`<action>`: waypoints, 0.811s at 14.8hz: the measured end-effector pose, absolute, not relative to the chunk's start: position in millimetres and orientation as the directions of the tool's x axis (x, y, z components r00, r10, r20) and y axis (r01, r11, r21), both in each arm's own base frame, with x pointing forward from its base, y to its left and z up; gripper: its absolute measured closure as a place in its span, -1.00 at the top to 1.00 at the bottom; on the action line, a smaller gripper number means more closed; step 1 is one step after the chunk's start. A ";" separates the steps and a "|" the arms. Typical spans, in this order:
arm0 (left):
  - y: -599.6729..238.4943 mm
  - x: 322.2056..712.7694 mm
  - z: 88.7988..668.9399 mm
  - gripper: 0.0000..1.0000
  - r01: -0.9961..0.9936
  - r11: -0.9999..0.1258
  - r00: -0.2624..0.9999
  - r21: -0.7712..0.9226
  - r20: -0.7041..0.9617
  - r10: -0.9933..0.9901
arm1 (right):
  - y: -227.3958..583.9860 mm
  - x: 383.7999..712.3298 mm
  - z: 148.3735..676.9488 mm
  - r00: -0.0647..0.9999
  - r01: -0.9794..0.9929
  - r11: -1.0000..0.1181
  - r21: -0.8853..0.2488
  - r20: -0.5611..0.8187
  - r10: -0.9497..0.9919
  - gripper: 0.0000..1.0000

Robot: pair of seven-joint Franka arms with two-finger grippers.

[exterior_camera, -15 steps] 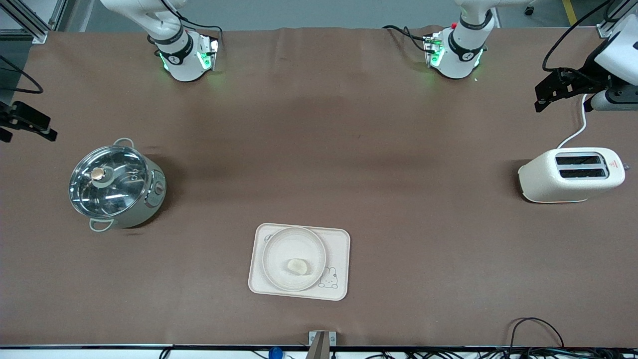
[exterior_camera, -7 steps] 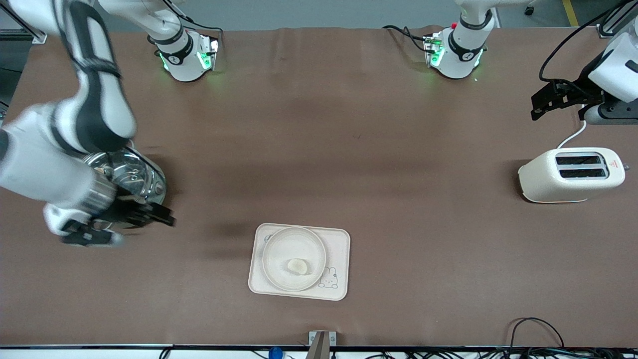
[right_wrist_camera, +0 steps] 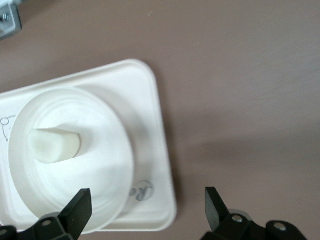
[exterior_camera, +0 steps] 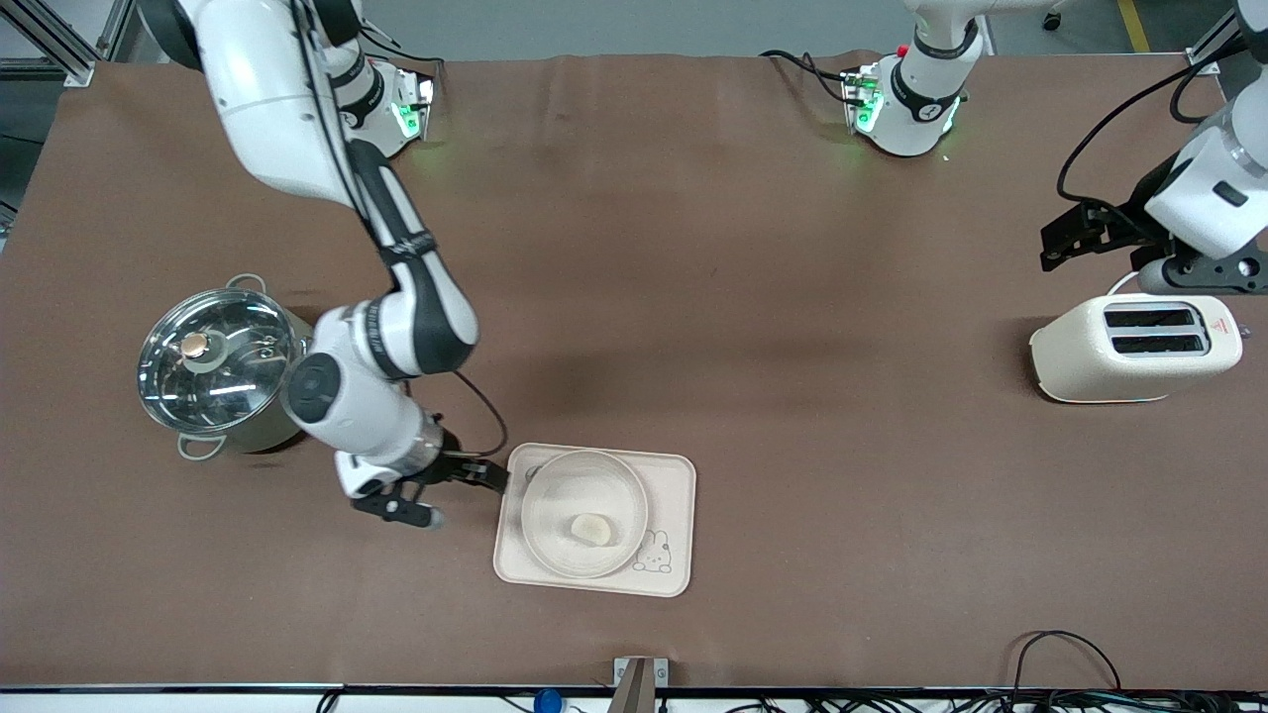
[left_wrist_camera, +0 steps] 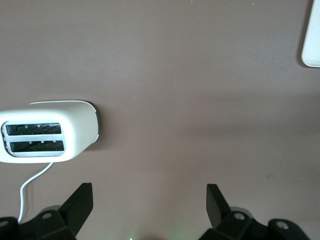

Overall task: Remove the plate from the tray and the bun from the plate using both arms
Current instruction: 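Reach the right gripper toward the white plate on the tray, then grasp the plate rim with the right gripper and lift it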

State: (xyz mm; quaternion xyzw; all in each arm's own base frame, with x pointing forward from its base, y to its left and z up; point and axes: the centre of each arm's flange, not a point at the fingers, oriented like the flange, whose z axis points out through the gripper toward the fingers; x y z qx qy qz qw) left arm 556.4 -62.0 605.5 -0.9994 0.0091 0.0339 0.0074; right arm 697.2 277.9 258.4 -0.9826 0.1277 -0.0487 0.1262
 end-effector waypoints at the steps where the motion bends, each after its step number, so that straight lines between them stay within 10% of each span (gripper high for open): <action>1: -62.8 559.8 599.1 1.00 -0.011 -1.000 0.997 -0.014 -0.077 -0.010 | 291.7 697.6 248.0 0.964 -0.235 -0.937 -0.258 0.062 -0.259 0.98; 12: -67.5 586.6 560.8 1.00 -0.005 -1.000 0.996 -0.002 -0.087 -0.005 | 303.4 708.9 190.8 0.964 -0.215 -0.947 -0.240 0.101 -0.245 -0.44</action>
